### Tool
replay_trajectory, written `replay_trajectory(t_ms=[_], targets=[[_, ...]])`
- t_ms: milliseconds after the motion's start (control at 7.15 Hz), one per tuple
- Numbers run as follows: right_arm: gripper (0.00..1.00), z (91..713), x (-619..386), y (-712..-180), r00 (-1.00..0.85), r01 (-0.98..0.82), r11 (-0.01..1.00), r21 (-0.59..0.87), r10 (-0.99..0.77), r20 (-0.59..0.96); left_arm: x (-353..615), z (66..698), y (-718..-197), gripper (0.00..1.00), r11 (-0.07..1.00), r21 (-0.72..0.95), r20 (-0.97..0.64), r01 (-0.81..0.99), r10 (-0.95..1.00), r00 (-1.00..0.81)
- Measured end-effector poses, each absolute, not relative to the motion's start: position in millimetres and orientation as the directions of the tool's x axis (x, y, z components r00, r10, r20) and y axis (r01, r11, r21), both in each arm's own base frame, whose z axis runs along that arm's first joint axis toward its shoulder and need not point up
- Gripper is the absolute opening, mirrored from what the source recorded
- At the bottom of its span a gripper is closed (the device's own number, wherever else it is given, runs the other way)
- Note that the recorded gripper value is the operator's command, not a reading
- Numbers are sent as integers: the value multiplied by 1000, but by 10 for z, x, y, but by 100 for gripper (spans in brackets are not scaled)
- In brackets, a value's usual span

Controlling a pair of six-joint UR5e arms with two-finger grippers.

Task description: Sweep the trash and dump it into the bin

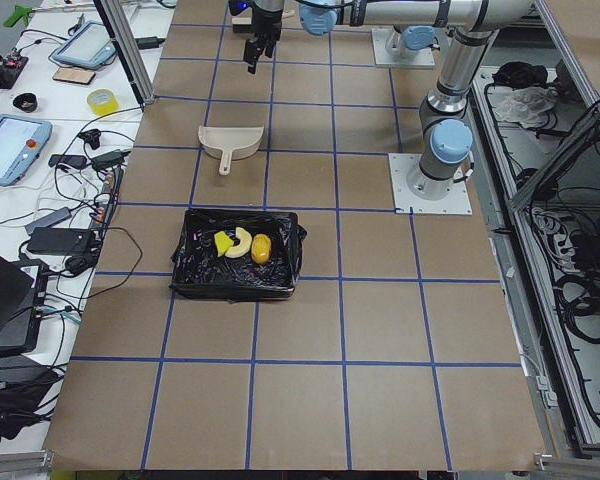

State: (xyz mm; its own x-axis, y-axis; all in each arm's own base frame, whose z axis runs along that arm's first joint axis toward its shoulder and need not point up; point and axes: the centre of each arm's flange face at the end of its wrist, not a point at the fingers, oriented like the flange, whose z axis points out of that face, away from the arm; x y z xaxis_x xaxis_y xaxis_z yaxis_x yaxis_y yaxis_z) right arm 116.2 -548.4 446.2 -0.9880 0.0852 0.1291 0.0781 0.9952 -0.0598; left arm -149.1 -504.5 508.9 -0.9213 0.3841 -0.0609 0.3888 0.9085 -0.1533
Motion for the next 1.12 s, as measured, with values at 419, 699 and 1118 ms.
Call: replay_trajectory(t_ms=[419,699,1118], targets=[[100,4474,1164,-5476,-988,78,995,-61,86,127,-1388,5395,-4759,100,976,-103,-18,190,189,-982],[100,4475,1166,-5477,-988,78,995,-62,86,125,-1367,5363,-4801,100,985,-99,-7,142,142,-990],[100,4480,1165,-5476,-988,79,995,-64,86,125,-1295,5338,-4801,100,987,-99,-2,129,130,-992]])
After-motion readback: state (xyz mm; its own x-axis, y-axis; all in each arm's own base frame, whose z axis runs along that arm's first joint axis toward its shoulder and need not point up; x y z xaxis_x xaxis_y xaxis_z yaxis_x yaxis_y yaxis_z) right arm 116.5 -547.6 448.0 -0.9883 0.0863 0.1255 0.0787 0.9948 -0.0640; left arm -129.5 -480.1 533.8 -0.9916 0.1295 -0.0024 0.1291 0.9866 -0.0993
